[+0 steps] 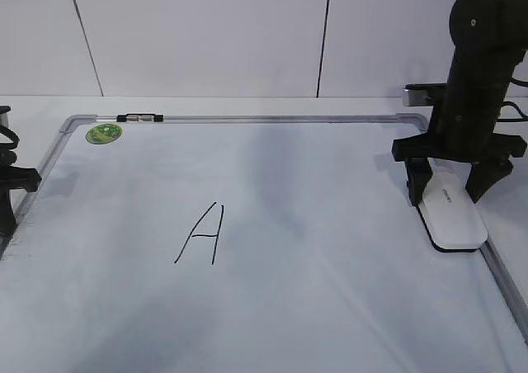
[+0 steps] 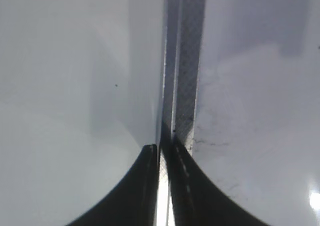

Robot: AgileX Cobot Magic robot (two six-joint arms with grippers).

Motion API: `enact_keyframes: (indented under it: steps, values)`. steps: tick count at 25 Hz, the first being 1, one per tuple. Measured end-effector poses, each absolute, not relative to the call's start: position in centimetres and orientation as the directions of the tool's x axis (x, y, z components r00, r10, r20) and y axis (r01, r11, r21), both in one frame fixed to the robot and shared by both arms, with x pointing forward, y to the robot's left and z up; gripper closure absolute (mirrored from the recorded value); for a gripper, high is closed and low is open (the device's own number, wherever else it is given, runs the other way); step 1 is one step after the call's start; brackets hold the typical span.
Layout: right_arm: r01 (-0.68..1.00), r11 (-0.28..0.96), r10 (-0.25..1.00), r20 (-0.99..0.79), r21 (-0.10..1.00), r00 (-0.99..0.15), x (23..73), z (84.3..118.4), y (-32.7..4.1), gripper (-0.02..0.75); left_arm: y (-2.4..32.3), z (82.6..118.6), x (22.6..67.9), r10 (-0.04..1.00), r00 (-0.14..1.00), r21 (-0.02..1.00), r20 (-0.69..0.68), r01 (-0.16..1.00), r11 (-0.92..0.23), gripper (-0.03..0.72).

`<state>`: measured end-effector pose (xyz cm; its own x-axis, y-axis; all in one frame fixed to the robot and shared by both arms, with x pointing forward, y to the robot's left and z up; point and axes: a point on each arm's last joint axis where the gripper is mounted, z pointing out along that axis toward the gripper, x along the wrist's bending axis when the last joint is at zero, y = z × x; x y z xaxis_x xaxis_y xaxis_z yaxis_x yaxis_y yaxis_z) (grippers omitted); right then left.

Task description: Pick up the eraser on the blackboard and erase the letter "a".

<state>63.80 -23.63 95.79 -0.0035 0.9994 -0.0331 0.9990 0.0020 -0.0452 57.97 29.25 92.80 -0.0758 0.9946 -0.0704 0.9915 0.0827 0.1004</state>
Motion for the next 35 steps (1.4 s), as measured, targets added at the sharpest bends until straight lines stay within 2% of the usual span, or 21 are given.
enact_keyframes:
  steps: [9,16,22,28,31,35]
  values:
    - [1.0,0.01,0.999,-0.046,0.011,-0.01,64.6,97.1,-23.7,0.073,29.2,92.8,58.0,0.995,-0.076,0.1,-0.071,0.991,0.083,0.615]
    - [0.993,0.01,1.0,-0.03,0.121,-0.006,64.3,101.2,-23.8,0.09,29.2,92.8,58.0,0.995,-0.076,0.1,-0.071,0.991,0.083,0.602]
    - [0.989,0.009,1.0,-0.027,0.145,-0.005,64.0,102.3,-23.8,0.105,29.3,92.8,58.0,0.995,-0.072,0.099,-0.066,0.992,0.079,0.543]
    - [0.989,0.01,1.0,-0.025,0.146,-0.006,64.0,102.3,-23.8,0.123,29.4,92.9,57.8,0.996,-0.064,0.089,-0.055,0.994,0.069,0.43]
    - [0.989,0.005,1.0,-0.012,0.145,-0.004,63.9,102.4,-23.7,0.135,29.4,93.5,57.4,0.997,-0.059,0.09,-0.051,0.994,0.064,0.414]
    - [0.988,0.001,1.0,0.002,0.157,-0.001,63.7,103.0,-23.6,0.141,29.5,96.0,56.9,0.998,-0.047,0.154,-0.043,0.987,0.053,0.411]
